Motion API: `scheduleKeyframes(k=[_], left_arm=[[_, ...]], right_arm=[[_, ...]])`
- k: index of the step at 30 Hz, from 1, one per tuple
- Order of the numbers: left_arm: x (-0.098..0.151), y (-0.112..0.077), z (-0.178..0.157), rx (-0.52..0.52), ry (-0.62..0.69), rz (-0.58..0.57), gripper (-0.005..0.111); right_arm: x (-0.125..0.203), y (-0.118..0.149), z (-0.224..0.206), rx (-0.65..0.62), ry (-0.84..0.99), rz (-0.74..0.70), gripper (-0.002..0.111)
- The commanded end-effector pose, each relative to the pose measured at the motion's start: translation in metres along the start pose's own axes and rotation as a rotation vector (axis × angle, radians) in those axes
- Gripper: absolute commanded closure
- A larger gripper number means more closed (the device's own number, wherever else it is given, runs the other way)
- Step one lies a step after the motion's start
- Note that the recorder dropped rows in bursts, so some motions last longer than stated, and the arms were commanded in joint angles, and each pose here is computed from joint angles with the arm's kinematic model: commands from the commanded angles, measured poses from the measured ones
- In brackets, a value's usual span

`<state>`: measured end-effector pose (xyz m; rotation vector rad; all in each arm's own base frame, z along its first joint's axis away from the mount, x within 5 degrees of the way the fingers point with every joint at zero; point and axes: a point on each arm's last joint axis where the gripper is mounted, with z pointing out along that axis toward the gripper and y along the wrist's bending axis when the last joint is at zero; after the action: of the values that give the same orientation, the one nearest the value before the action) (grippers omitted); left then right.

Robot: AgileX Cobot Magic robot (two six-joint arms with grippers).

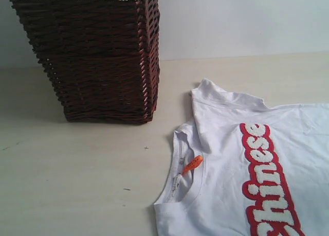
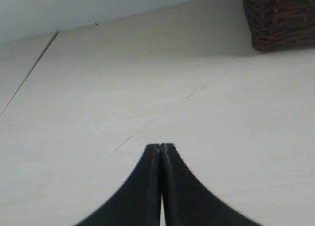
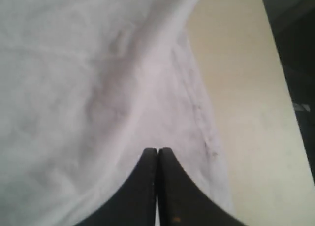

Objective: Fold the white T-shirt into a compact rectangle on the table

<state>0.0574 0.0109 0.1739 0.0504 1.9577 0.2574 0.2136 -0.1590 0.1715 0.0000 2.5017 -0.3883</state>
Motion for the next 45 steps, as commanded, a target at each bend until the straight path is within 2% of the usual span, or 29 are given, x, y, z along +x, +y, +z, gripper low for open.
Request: scheduleKeyframes(k=[1, 5, 10, 14, 18, 21, 24, 30, 35, 38, 45], left_arm=[[-0.001, 0.000, 0.000, 0.001, -0.004, -0.015, 0.107], [-0.001, 0.000, 0.000, 0.001, -0.004, -0.015, 0.107], [-0.001, 0.000, 0.000, 0.001, -0.004, -0.015, 0.107], [-0.001, 0.000, 0.000, 0.001, -0.004, -0.015, 0.107], [-0.001, 0.000, 0.000, 0.001, -0.004, -0.015, 0.107], [-0.001, 0.000, 0.000, 0.001, -0.004, -0.015, 0.107], [-0.001, 0.000, 0.000, 0.001, -0.004, -0.015, 0.107], [-0.001, 0.000, 0.000, 0.001, -0.004, -0.015, 0.107], [-0.001, 0.000, 0.000, 0.001, -0.004, -0.015, 0.107], [-0.001, 0.000, 0.000, 0.001, -0.004, -0.015, 0.107], [-0.001, 0.000, 0.000, 0.001, -0.004, -0.015, 0.107]], right_arm=[[0.037, -0.004, 0.008, -0.047, 0.169, -0.072, 0.108], [0.065, -0.016, 0.020, -0.049, 0.282, 0.035, 0.108], [0.085, -0.021, 0.023, -0.097, 0.363, -0.020, 0.108], [0.107, -0.020, 0.012, -0.187, 0.551, -0.056, 0.108], [0.113, -0.022, 0.008, -0.175, 0.633, -0.073, 0.108], [0.106, -0.025, 0.003, -0.129, 0.582, -0.031, 0.108], [0.092, -0.033, -0.001, -0.016, 0.458, 0.018, 0.108], [0.082, -0.044, 0.008, 0.110, 0.322, 0.043, 0.108], [0.072, -0.060, 0.014, 0.287, 0.166, 0.143, 0.108], [0.076, -0.061, 0.024, 0.299, 0.161, 0.142, 0.108], [0.099, -0.048, 0.055, 0.195, 0.259, 0.147, 0.108]])
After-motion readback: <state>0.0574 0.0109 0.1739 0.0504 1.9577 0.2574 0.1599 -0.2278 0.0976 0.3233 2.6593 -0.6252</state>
